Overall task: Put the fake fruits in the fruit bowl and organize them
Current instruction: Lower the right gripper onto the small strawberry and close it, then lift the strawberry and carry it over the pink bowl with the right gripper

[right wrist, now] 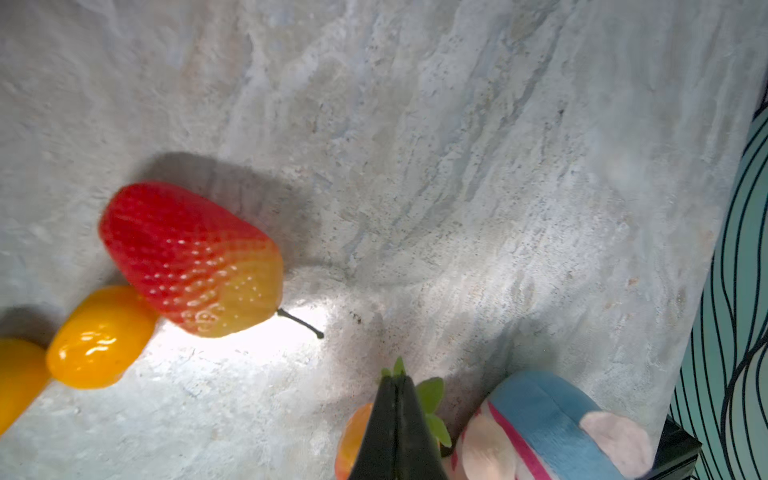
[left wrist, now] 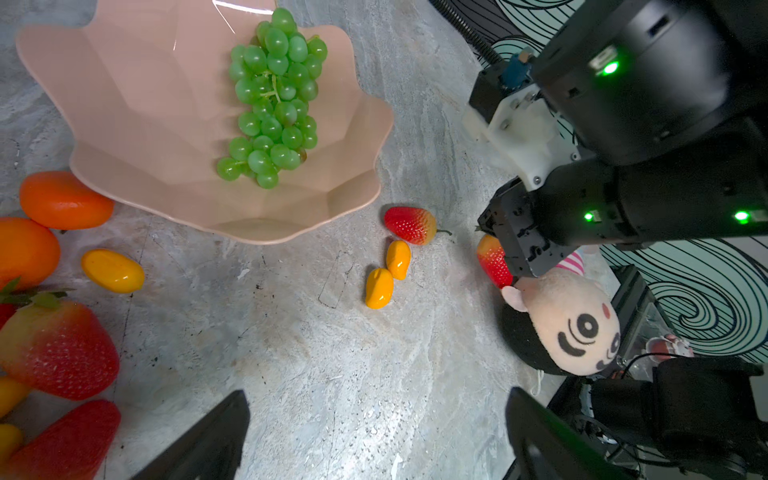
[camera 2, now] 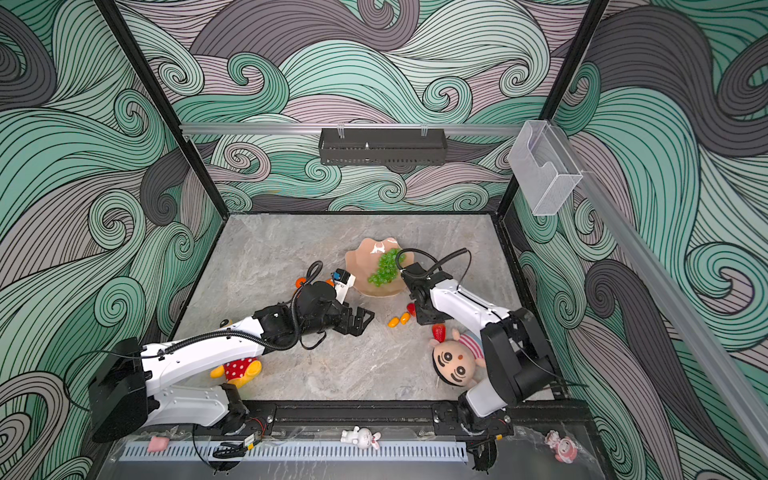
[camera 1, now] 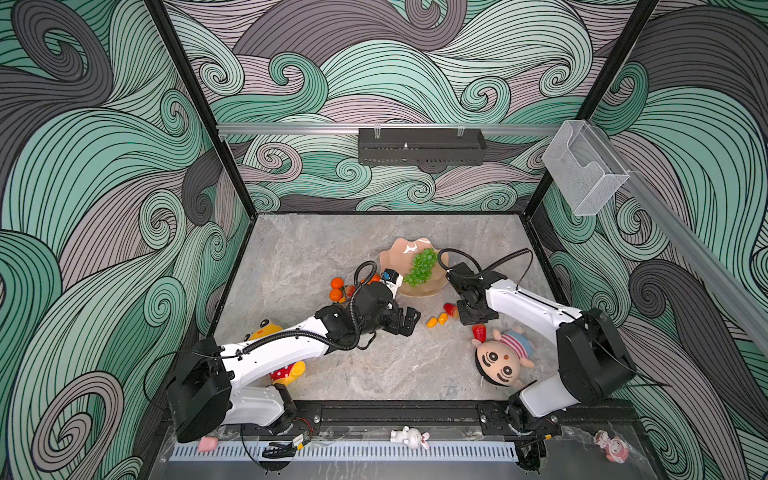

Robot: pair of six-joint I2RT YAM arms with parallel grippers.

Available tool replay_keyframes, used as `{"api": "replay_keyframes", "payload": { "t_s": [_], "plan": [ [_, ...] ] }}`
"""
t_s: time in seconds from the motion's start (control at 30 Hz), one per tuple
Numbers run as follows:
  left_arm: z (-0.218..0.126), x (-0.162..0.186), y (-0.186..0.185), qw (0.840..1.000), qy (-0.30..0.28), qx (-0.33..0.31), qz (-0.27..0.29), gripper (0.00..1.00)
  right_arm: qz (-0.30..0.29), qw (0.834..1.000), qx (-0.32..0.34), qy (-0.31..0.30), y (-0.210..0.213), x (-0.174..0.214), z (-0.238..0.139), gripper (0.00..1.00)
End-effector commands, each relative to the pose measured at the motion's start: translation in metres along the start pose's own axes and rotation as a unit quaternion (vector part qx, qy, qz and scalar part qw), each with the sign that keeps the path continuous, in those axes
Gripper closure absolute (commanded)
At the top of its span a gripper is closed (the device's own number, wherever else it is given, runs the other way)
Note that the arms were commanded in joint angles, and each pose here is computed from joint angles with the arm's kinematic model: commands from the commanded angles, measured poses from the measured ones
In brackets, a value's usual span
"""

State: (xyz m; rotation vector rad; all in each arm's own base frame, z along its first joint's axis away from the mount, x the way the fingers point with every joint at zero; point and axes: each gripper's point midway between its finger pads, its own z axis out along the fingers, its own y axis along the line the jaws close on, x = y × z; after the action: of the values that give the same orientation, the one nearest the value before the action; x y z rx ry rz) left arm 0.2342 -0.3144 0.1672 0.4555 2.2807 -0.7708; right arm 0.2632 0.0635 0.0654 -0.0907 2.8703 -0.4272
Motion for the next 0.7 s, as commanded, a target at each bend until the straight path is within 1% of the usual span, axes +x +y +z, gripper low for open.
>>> {"api": "replay_keyframes", "payload": {
  "t_s": [0.0, 0.1, 0.17, 0.23, 0.37, 0.43, 0.53, 0.6, 0.67],
  "plan": [
    [-0.006, -0.014, -0.006, 1.000, -0.013, -0.002, 0.003, 0.01, 0.034, 0.999, 0.007, -0.030, -0.016, -0.001, -0.016, 1.00],
    [-0.013, -0.025, -0.006, 0.999, -0.033, 0.000, 0.000, 0.01, 0.050, 0.996, -0.012, -0.067, -0.020, -0.009, -0.036, 1.00],
    [-0.017, -0.032, -0.004, 0.999, -0.047, 0.000, -0.003, 0.01, 0.055, 0.993, -0.042, -0.099, -0.016, -0.019, -0.051, 1.00],
    [-0.020, -0.040, 0.000, 0.998, -0.063, 0.000, -0.009, 0.02, 0.063, 0.985, -0.076, -0.141, -0.012, -0.031, -0.068, 1.00],
    [-0.027, -0.053, 0.010, 0.997, -0.080, -0.004, -0.016, 0.01, 0.077, 0.969, -0.130, -0.196, -0.001, -0.053, -0.091, 1.00],
    [-0.030, -0.059, 0.015, 0.996, -0.083, -0.006, -0.016, 0.02, 0.080, 0.962, -0.154, -0.210, 0.008, -0.065, -0.099, 1.00],
    [-0.033, -0.067, 0.022, 0.997, -0.074, -0.001, -0.023, 0.01, 0.078, 0.954, -0.187, -0.222, 0.023, -0.085, -0.107, 1.00],
    [-0.036, -0.074, 0.028, 0.997, -0.067, 0.009, -0.033, 0.01, 0.076, 0.951, -0.195, -0.229, 0.031, -0.102, -0.110, 1.00],
    [-0.041, -0.084, 0.037, 0.997, -0.065, 0.019, -0.044, 0.01, 0.073, 0.951, -0.194, -0.228, 0.038, -0.116, -0.107, 1.00]
  ]
}}
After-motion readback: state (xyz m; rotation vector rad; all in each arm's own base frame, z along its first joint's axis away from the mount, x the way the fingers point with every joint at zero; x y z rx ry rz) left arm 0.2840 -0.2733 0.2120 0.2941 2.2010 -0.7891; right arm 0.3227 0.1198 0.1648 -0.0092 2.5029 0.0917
